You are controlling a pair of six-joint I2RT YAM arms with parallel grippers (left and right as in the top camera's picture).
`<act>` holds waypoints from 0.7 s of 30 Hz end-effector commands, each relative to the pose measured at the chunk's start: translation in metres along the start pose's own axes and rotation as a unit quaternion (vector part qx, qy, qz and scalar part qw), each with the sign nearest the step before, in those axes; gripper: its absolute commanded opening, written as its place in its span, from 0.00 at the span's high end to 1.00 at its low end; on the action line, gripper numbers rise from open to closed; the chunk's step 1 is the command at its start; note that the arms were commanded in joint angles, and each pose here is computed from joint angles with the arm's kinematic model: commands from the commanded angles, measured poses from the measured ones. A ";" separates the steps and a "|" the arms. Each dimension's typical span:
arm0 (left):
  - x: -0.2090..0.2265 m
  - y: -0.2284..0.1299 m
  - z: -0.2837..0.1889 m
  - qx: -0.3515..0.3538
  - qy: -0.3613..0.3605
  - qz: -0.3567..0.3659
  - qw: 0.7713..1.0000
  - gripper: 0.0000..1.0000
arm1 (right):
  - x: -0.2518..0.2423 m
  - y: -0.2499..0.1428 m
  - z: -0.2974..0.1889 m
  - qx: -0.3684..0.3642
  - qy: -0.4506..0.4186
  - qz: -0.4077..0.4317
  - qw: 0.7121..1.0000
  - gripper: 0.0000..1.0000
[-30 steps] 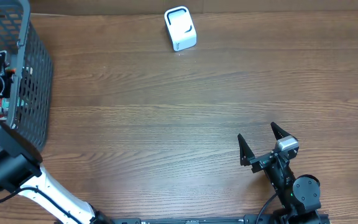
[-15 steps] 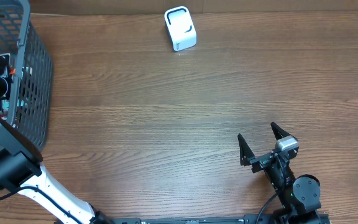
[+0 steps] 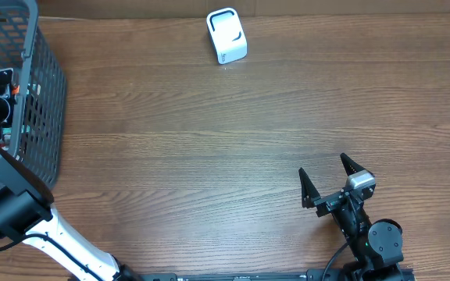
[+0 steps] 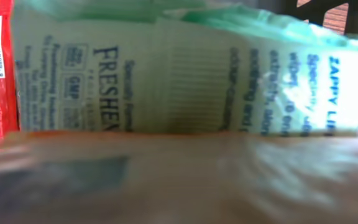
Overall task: Scan the item barcode
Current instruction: 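Reach the left gripper into the grey basket and grasp items, then carry the grasped packs with the left gripper toward the scanner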
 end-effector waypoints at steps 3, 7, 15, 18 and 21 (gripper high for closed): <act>0.001 -0.002 0.000 0.013 0.022 0.005 1.000 0.48 | 0.000 -0.003 0.000 0.000 0.000 0.002 1.000 0.00; 0.000 0.009 -0.024 -0.019 0.034 0.002 0.999 0.51 | 0.000 -0.003 0.000 0.000 0.000 0.002 1.000 0.00; -0.008 0.031 -0.113 -0.123 0.085 -0.011 0.989 0.50 | 0.000 -0.003 0.000 0.000 0.000 0.002 1.000 0.00; -0.016 0.036 -0.153 -0.170 0.097 -0.017 0.980 0.50 | 0.000 -0.003 0.000 0.000 0.000 0.002 1.000 0.00; -0.025 0.036 -0.193 -0.218 0.104 -0.033 0.970 0.50 | 0.000 -0.003 0.000 0.000 0.000 0.002 1.000 0.00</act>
Point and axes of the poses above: each gripper's point midway between its finger pads, its own z axis out along the fingers, its own x axis along the line the jaws close on, y = z × x, the point moved 8 cm from there along -z, back along the fingers, and after that the axes turned 4 degrees about -z, right-handed, at the moved point
